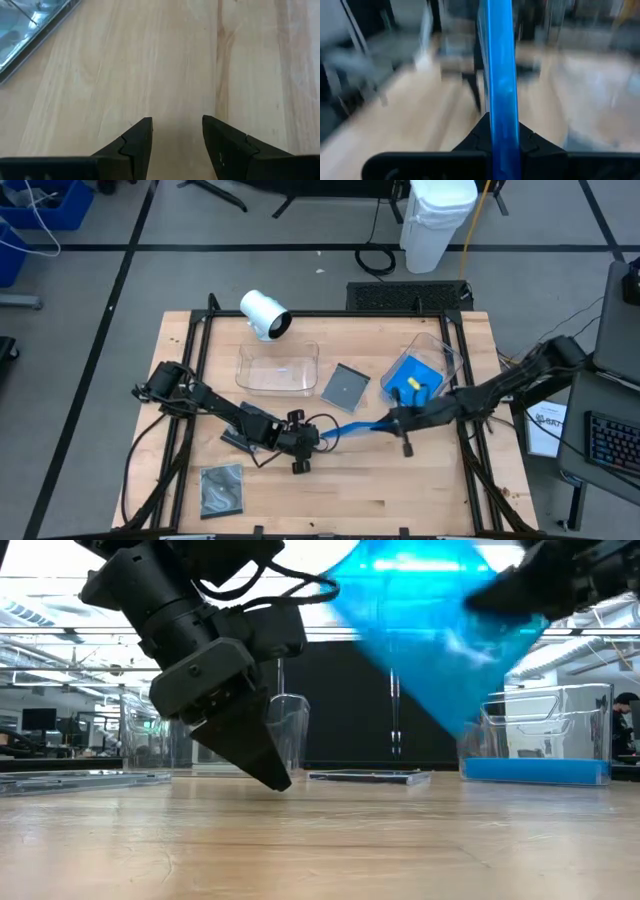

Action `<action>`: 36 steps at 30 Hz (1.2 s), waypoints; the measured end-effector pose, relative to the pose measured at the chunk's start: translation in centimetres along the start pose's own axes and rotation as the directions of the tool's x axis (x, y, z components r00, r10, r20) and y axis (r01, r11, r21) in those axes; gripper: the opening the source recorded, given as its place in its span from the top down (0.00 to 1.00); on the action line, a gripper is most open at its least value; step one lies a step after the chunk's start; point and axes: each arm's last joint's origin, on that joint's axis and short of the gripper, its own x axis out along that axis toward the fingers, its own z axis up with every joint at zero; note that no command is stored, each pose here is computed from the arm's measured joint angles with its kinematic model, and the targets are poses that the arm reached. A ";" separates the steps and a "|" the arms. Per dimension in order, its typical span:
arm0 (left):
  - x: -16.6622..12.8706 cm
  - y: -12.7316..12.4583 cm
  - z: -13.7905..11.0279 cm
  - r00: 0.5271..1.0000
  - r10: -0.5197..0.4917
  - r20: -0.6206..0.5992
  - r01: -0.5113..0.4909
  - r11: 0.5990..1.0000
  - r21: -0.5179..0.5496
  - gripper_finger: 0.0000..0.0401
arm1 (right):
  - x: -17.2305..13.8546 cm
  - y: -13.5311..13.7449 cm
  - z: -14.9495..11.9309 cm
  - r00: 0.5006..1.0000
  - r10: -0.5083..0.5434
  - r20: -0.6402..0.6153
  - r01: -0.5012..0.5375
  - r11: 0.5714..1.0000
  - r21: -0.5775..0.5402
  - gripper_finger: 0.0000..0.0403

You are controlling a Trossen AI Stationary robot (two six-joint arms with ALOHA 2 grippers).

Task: Pick & place jewel cases by type
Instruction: Put the blue cd case into the right transparent bin

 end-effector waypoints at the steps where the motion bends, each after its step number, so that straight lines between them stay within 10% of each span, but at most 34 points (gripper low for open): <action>1: 0.0 0.0 0.0 1.000 -0.001 0.002 0.001 1.000 0.000 0.55 | -0.5 -0.1 -0.3 0.997 0.001 0.077 0.000 1.000 -0.015 0.98; 17: 0.0 -0.1 0.5 0.999 -0.014 0.040 0.013 1.000 0.012 0.55 | -4.3 -1.8 -2.3 0.873 -0.060 0.483 0.079 0.997 -0.019 0.98; 31: -0.2 -0.6 1.9 0.980 -0.062 0.187 0.069 0.997 -0.030 0.55 | -4.1 -2.1 -2.6 0.889 -0.095 0.449 0.085 0.996 0.041 0.98; 36: -0.2 -0.6 2.1 0.978 -0.065 0.200 0.074 0.997 -0.035 0.55 | -4.0 -2.2 -2.5 0.876 0.112 0.469 -0.094 0.994 -0.062 0.98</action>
